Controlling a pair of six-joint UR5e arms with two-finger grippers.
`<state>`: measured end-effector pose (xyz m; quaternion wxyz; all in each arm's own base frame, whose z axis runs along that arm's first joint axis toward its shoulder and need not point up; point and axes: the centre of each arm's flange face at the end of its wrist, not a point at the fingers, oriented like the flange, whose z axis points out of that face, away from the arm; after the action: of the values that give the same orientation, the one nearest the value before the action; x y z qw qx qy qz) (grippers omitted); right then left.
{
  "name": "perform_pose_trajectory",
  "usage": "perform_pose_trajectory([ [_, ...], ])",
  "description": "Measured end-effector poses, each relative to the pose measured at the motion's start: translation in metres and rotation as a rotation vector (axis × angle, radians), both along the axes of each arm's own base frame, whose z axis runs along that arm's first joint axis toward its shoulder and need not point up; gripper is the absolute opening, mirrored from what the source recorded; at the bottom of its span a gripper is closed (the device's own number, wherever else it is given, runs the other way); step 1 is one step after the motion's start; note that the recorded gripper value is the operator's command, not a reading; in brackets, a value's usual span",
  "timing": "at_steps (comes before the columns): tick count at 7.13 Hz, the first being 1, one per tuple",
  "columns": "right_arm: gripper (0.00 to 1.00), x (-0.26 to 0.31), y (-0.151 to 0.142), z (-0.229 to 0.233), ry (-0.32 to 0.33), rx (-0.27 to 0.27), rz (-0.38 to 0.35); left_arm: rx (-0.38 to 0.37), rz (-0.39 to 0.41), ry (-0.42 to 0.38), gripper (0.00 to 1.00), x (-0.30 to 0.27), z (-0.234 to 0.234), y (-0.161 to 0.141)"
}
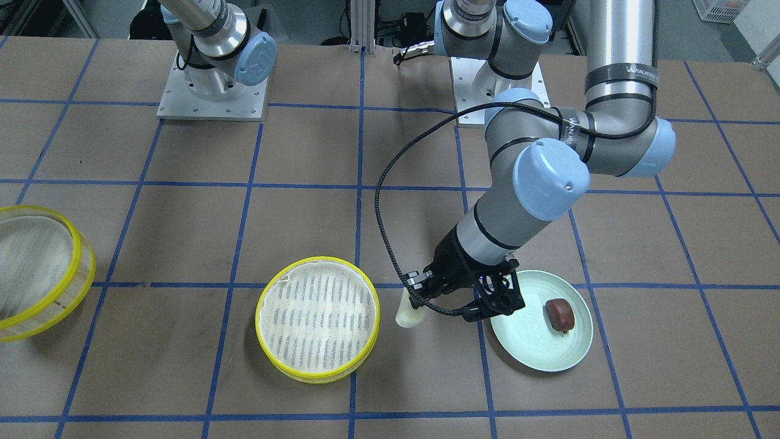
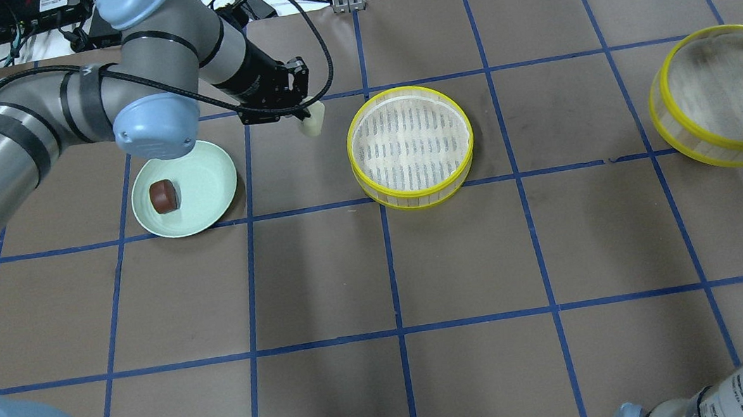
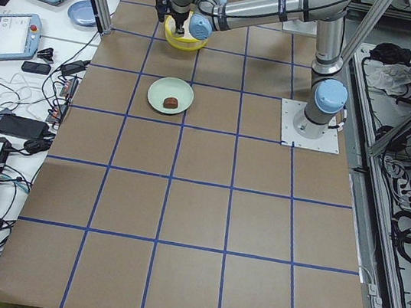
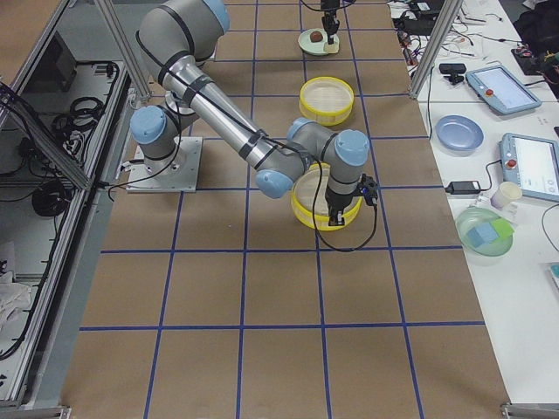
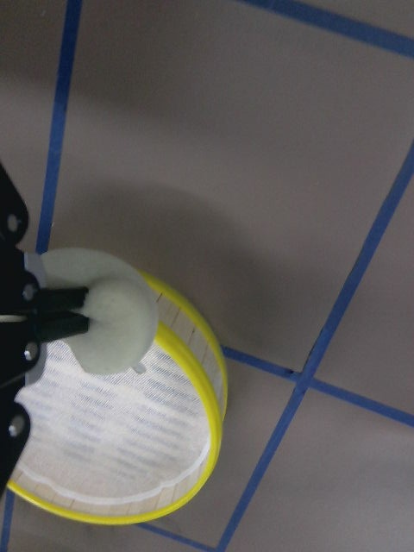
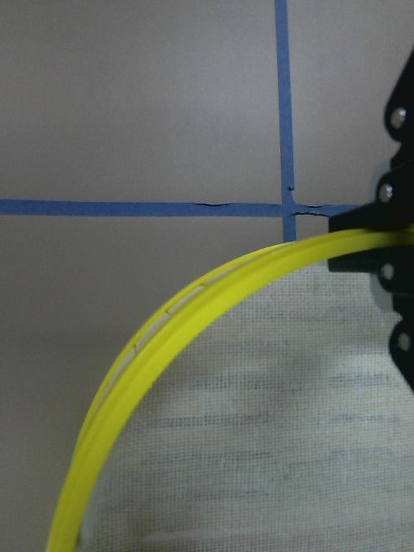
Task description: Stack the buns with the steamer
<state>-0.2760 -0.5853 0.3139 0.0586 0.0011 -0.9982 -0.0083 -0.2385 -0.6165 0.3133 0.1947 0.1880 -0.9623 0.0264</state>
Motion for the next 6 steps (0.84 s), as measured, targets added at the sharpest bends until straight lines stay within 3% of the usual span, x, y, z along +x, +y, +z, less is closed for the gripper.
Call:
perform_pose_trajectory([
  [3,0.0,0.038,-0.006,0.013,0.0,0.0,-0.049,0.087,0.151,0.09,0.02,-0.053,-0.044,0.002],
  [4,0.0,0.05,-0.006,0.018,-0.003,0.001,-0.068,0.116,0.185,0.111,0.58,-0.06,-0.058,0.001],
  [5,0.0,0.058,-0.005,0.024,-0.009,-0.002,-0.1,0.135,0.2,0.115,0.77,-0.063,-0.069,0.0],
  [6,0.0,0.067,-0.004,0.03,-0.013,-0.006,-0.127,0.144,0.207,0.113,0.82,-0.063,-0.075,0.0],
])
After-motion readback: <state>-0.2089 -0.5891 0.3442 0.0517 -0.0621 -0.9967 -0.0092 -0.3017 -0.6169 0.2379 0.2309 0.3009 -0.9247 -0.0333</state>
